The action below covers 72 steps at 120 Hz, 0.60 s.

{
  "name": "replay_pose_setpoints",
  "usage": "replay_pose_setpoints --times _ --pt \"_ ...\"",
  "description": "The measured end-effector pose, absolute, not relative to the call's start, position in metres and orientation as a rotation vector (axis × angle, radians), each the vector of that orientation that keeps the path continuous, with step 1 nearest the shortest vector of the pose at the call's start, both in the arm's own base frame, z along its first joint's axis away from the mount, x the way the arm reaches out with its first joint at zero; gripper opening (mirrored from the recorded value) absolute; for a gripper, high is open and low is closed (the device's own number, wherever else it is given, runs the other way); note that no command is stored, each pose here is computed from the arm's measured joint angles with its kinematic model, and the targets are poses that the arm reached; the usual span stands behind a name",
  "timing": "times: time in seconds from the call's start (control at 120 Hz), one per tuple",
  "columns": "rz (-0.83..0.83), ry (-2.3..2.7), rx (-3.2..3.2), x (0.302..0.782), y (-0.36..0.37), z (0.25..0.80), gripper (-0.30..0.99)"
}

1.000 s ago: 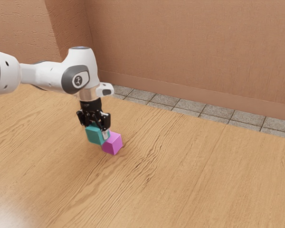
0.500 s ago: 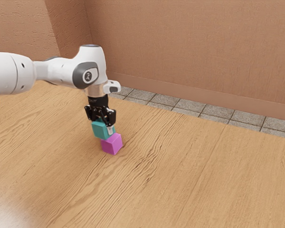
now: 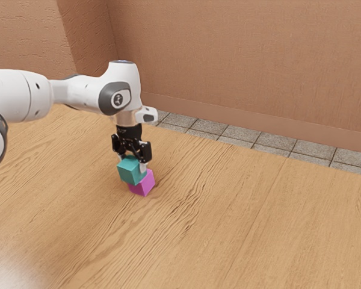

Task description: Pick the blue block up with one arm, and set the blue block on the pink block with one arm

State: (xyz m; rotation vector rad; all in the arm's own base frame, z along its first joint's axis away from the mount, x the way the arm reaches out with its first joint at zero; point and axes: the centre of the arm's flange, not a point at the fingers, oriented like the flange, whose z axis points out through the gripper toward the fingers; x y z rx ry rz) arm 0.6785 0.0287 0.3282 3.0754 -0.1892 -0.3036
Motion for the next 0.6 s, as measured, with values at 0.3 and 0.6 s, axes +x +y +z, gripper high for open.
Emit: replay_pose_setpoints --times 0.3,0.6 --pt "-0.178 -0.273 3.157 0.644 0.009 0.457 0.68" --pt "0.006 -0.559 3.256 0.531 -0.042 0.653 0.69"
